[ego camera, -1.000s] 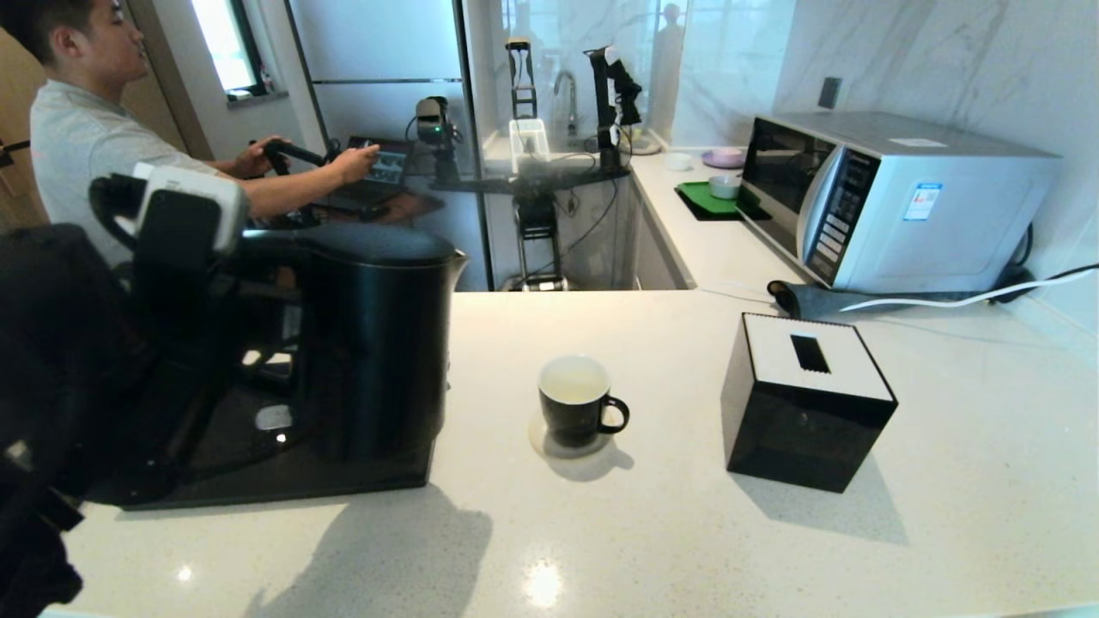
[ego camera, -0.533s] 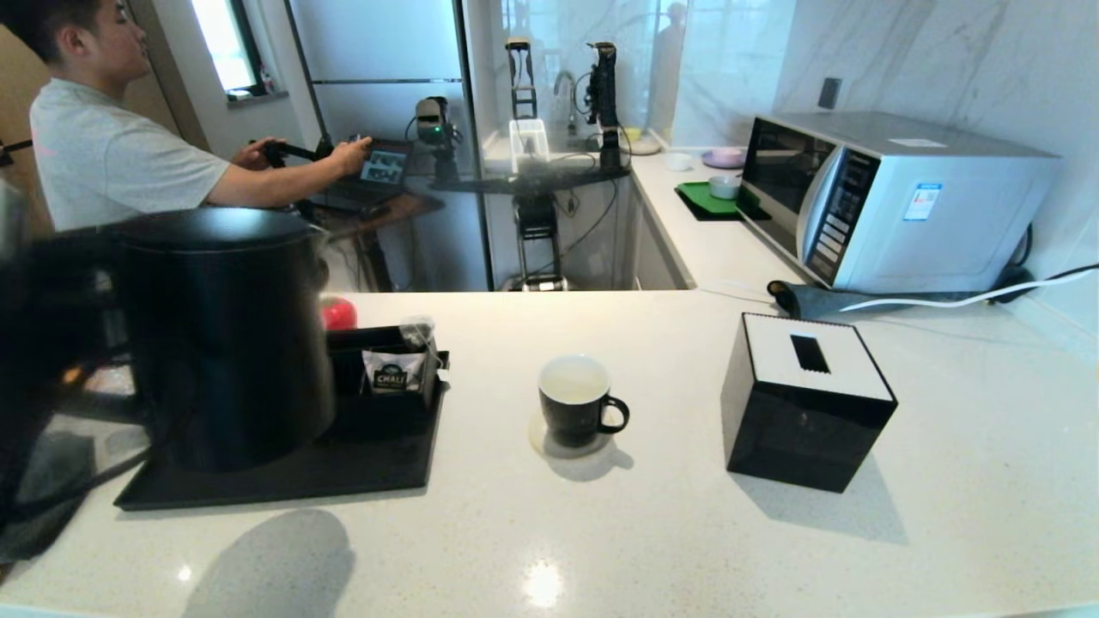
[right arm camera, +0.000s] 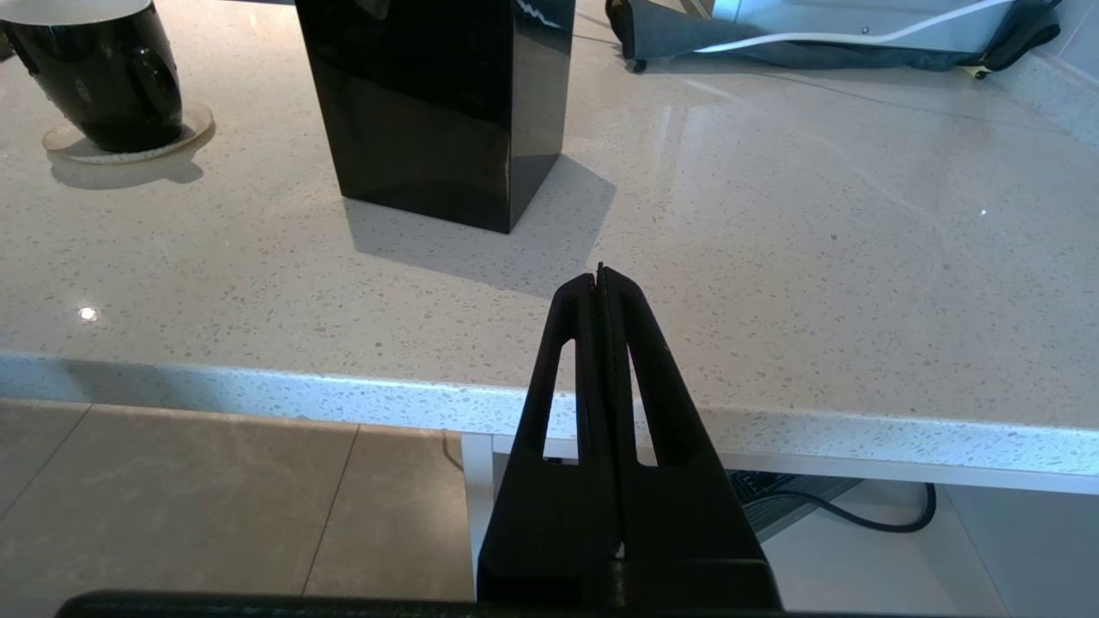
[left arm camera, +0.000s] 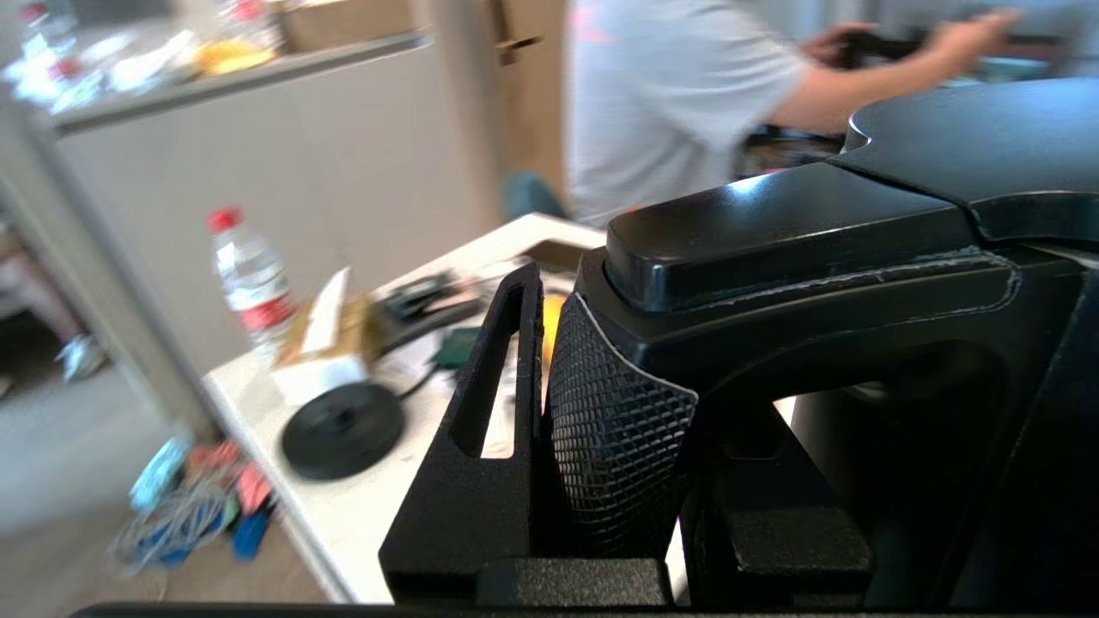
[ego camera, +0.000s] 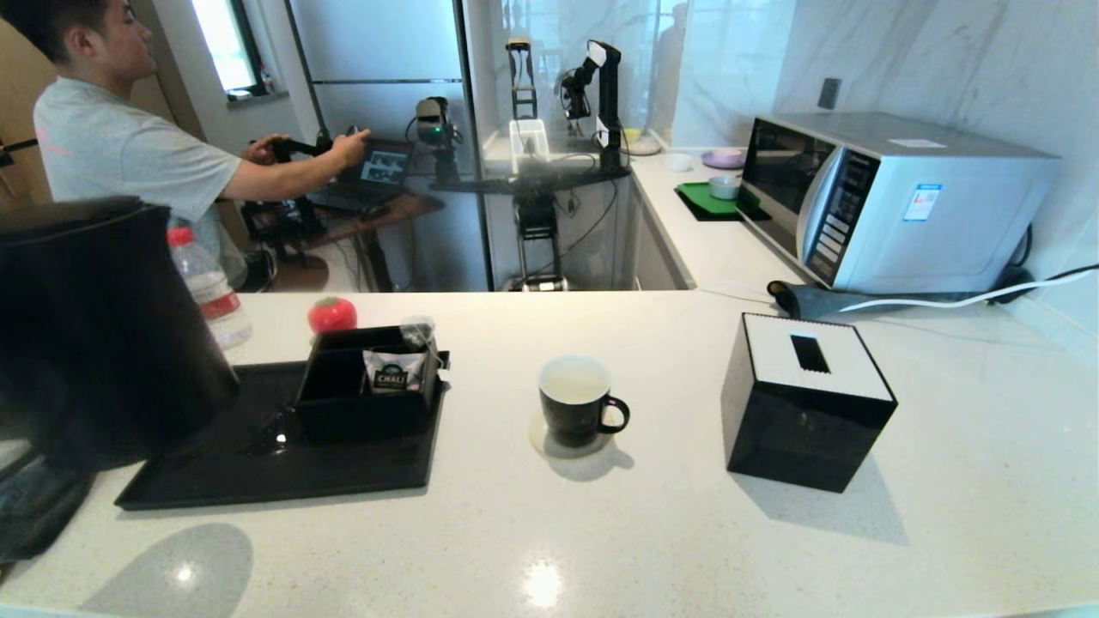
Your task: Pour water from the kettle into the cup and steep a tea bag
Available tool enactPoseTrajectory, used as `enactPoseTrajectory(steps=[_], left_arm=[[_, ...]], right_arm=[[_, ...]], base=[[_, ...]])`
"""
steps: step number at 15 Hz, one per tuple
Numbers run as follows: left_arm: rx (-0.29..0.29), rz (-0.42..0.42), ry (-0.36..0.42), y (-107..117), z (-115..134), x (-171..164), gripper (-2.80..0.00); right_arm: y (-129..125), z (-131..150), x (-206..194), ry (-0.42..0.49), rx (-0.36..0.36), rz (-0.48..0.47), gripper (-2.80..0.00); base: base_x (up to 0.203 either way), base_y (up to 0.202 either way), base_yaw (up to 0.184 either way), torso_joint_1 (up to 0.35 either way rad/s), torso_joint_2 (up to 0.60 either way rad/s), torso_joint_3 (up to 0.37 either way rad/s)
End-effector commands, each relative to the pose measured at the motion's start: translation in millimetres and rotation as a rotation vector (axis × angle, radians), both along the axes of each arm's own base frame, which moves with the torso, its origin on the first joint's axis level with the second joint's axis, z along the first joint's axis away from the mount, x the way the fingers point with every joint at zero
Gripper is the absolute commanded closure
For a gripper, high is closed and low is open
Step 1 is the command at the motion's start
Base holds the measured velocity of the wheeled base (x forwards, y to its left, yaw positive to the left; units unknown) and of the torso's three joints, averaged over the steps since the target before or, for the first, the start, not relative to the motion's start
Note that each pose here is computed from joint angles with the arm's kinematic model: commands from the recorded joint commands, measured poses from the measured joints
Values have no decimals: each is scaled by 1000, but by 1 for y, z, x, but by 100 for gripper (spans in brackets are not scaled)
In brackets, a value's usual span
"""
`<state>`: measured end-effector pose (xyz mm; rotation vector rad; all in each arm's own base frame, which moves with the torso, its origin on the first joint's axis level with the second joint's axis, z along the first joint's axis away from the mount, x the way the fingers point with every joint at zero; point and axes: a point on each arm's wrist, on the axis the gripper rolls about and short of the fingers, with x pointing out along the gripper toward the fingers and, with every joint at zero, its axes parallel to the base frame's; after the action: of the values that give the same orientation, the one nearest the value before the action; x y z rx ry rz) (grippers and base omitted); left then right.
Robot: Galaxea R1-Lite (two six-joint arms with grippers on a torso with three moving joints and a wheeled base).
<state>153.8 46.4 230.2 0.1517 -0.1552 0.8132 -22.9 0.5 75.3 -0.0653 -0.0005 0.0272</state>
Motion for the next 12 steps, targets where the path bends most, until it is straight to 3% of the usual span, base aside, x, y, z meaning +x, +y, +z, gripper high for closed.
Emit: enactPoseTrajectory(steps=[1, 6, 12], left_arm=[[-16, 54, 15, 21, -8, 6, 0], [-10, 65, 21, 51, -34, 38, 0], [26, -18, 51, 72, -73, 79, 0]], right_arm=[[0, 0, 0, 1, -1, 0, 0], [0, 0, 0, 1, -1, 0, 0], [0, 0, 0, 1, -1, 0, 0]], base=[[0, 0, 0, 0, 0, 0], [0, 0, 0, 0, 0, 0], [0, 0, 0, 0, 0, 0]])
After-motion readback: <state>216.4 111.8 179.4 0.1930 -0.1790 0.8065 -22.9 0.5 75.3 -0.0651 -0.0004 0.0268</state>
